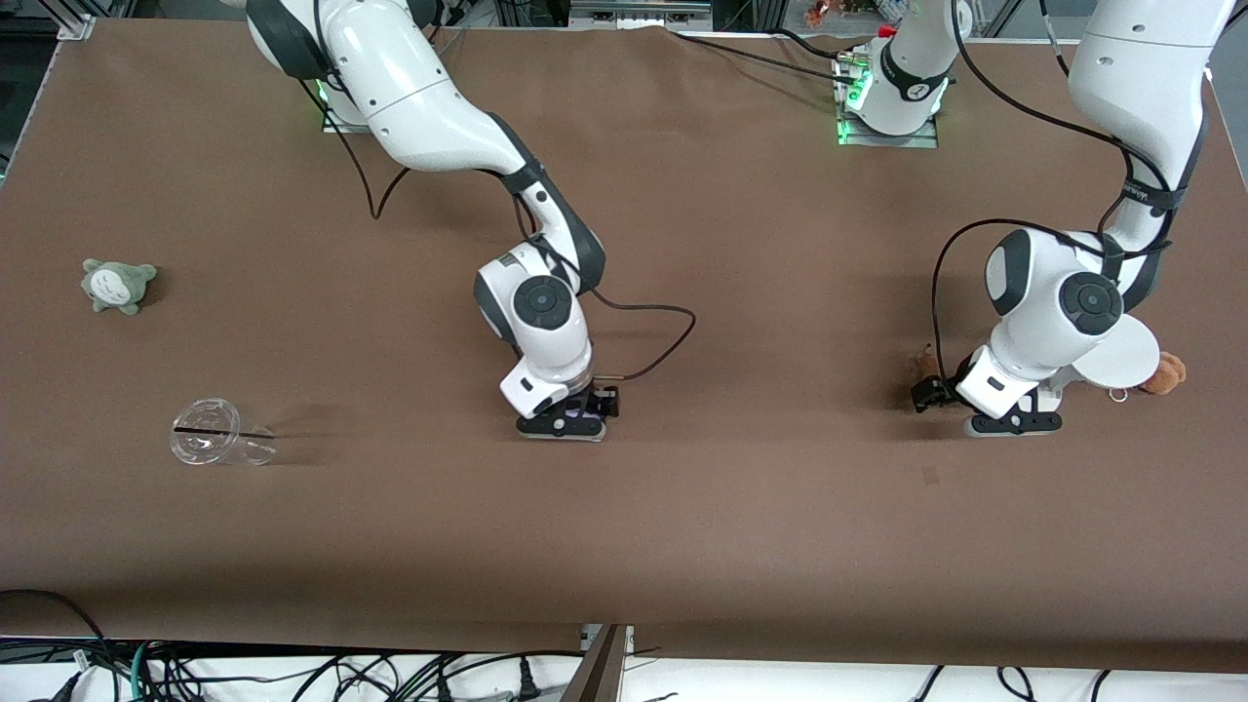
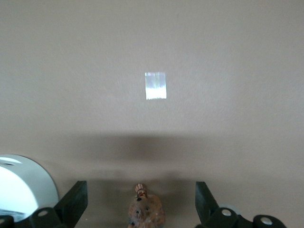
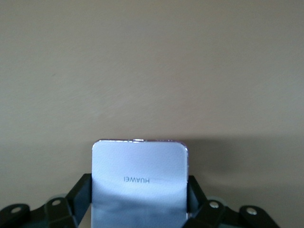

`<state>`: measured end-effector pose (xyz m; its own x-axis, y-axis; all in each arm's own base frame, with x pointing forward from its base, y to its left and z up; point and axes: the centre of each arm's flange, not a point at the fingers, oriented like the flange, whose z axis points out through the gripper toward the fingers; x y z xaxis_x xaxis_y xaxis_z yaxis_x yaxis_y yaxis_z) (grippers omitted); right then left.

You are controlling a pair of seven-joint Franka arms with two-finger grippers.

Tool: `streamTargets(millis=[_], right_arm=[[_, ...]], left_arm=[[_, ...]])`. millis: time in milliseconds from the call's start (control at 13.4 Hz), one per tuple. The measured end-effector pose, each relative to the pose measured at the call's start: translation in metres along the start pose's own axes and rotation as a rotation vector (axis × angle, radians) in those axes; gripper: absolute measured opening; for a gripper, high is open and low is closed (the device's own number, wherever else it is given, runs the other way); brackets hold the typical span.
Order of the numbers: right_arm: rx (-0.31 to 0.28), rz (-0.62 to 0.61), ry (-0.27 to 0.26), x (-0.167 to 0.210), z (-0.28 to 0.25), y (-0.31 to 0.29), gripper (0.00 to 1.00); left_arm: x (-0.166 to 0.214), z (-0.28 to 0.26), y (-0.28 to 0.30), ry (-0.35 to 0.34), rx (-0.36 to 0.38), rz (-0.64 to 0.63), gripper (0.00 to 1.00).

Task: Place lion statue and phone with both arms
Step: 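Place the lion with the left gripper while the right gripper moves the phone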

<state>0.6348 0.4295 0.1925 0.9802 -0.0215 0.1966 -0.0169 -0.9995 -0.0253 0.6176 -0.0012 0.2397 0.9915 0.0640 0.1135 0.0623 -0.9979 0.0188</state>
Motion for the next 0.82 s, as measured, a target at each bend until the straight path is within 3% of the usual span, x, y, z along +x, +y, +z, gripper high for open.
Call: streamTargets(millis=[150, 449, 822], right_arm=[[-0.024, -0.052, -0.021, 0.034, -0.024, 0.042, 0.83], [-0.029, -0.174, -0.118, 0.088, -0.043, 0.158, 0.83], [-0.028, -0.211, -0.210, 0.102, -0.025, 0.274, 0.83]], left_arm=[[0.005, -0.034, 0.004, 0.016, 0.008, 0.008, 1.00], [0.013, -0.130, 0.019, 0.006, 0.038, 0.031, 1.00], [0.031, -0.252, 0.017, -0.062, 0.069, 0.005, 1.00]])
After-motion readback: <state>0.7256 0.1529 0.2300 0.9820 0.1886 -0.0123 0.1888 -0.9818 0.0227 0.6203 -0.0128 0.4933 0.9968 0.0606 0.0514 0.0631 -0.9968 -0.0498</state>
